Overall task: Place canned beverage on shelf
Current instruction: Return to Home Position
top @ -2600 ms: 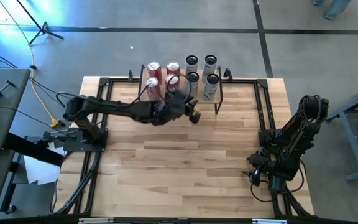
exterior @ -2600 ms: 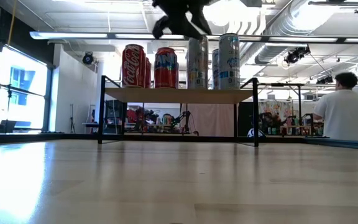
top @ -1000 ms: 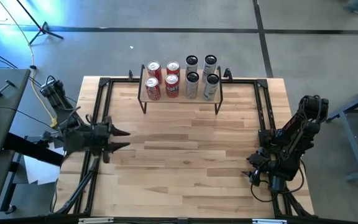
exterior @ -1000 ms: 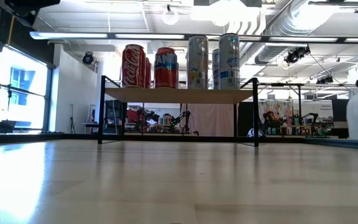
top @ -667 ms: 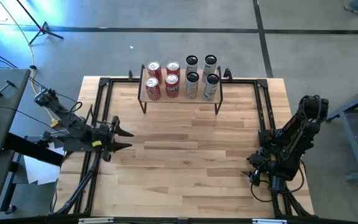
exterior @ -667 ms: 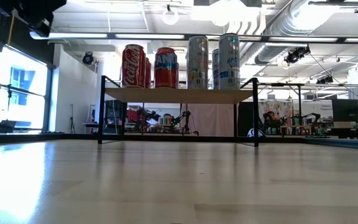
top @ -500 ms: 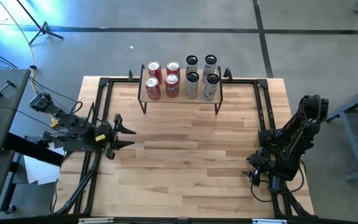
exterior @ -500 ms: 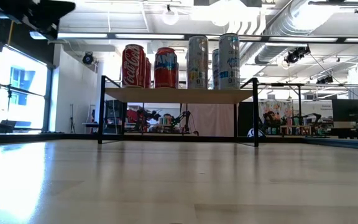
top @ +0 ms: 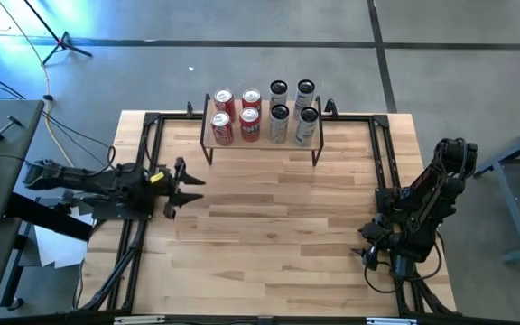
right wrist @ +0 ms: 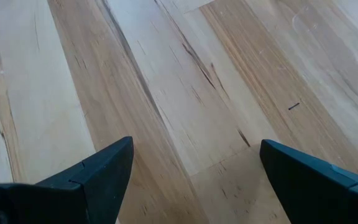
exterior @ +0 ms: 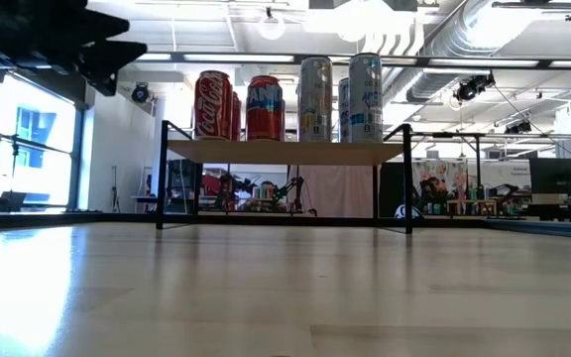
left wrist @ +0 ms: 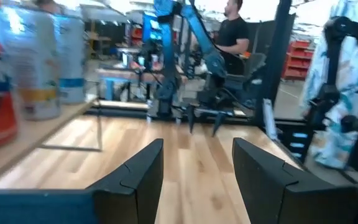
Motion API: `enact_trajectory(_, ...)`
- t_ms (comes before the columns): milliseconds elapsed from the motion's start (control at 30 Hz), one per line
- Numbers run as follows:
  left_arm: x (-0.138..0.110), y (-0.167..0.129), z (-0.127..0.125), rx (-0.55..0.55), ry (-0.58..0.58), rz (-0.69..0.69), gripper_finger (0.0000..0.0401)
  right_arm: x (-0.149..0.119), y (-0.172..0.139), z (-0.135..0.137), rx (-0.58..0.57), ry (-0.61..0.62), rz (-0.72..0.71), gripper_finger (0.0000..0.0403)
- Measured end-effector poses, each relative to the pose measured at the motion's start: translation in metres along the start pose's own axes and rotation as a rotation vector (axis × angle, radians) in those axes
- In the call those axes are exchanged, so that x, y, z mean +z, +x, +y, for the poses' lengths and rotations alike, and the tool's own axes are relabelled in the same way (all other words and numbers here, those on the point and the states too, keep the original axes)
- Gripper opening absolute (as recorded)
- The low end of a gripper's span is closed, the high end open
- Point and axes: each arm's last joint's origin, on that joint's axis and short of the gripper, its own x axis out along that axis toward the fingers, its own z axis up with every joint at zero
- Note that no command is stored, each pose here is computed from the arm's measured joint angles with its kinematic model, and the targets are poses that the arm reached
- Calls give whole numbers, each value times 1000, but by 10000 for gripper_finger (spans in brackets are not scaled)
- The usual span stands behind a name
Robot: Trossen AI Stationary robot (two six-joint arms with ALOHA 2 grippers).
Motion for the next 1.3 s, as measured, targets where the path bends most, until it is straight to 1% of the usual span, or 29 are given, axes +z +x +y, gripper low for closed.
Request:
enact_trajectory(67, -5, 0, 5, 30, 21, -2, 170, 0, 0, 0, 0, 0, 0, 339)
enact_trajectory(167, -15, -1, 11, 72, 19, 24, 170, 0, 0, 0, 0, 0, 0, 339)
enact_trajectory(333, -28, -3, 16, 78, -24, 3, 170, 0, 0, 0, 0, 0, 0, 339)
enact_trajectory(433, -28, -3, 17, 82, 10, 10, 170, 0, 0, 0, 0, 0, 0, 339)
enact_trajectory(533, -31, -3, 20, 109, 43, 40, 170, 0, 0, 0, 0, 0, 0, 339)
enact_trajectory(733, -39, -4, 28, 304, 50, 122, 170, 0, 0, 0, 0, 0, 0, 339)
enact_trajectory(833, -42, -5, 29, 350, 55, 150, 170, 0, 0, 0, 0, 0, 0, 339)
enact_trajectory(1133, -43, -5, 30, 360, 56, 158, 170, 1, -1, 0, 5, 5, 2, 339)
enact_trajectory(1200, -43, -5, 30, 360, 56, 159, 170, 3, -5, 0, 36, 28, 28, 339)
enact_trajectory(1300, -43, -5, 30, 360, 56, 159, 170, 12, -19, -1, 118, 91, 103, 339)
